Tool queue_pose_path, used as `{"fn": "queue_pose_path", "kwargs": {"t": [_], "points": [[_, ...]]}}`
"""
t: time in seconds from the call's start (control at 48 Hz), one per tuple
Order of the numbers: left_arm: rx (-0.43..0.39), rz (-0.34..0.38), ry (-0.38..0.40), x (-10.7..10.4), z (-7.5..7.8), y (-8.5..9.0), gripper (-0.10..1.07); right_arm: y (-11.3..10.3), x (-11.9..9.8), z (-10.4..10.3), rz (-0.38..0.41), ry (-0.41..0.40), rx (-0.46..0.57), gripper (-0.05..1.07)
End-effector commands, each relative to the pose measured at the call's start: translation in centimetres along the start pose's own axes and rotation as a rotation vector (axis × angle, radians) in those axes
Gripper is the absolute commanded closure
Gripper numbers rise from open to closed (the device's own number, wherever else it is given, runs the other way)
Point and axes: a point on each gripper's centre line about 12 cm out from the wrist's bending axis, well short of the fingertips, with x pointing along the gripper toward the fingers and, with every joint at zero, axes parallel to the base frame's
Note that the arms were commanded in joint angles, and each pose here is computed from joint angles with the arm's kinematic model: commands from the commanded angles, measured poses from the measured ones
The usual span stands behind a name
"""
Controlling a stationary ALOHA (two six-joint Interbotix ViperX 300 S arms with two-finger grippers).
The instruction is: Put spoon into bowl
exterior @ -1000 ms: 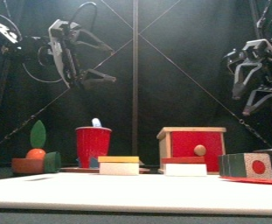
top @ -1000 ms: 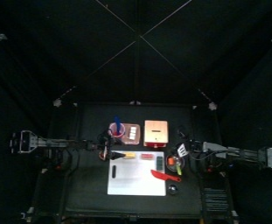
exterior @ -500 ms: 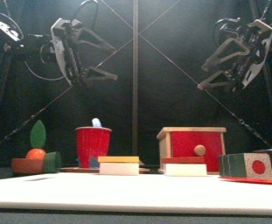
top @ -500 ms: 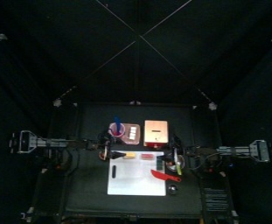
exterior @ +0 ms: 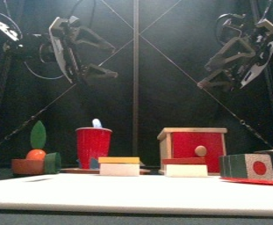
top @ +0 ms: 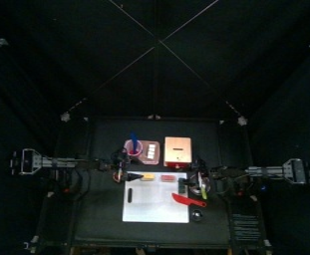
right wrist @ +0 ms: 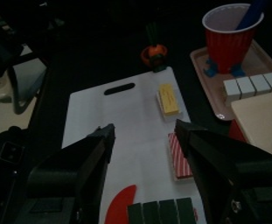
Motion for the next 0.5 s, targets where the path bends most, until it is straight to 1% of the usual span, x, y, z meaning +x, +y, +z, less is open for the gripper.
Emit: {"fn": "queue_pose_path", "kwargs": {"t": [0.0,0.125,0.208,0.292,0.375,0.479], "points": [[-0.006,0.016,-0.026,-0.1,0.8,0.4,-0.05,-0.1,0.0,0.0,-0.009,0.006,0.000,0.12],[-0.017,0.042,-0.033,-0.1,1.0,1.1,-0.05,-0.4,0.1,-0.4,-0.030,0.030,0.010,0.12],[-0.035,0.088,-0.044,-0.4,1.2,2.4,-0.05,-0.6,0.1,-0.5,-0.045,0.044,0.002,0.12],[-0.046,0.116,-0.056,-0.5,1.5,3.2,-0.05,-0.8,0.1,-0.4,-0.063,0.048,0.003,0.12],[-0.048,0.132,-0.065,-0.7,1.7,3.7,-0.05,-1.2,0.1,-0.2,-0.079,0.045,0.011,0.12],[-0.048,0.137,-0.065,-0.8,1.7,3.8,-0.05,-1.5,0.0,0.0,-0.092,0.040,0.016,0.12]]}}
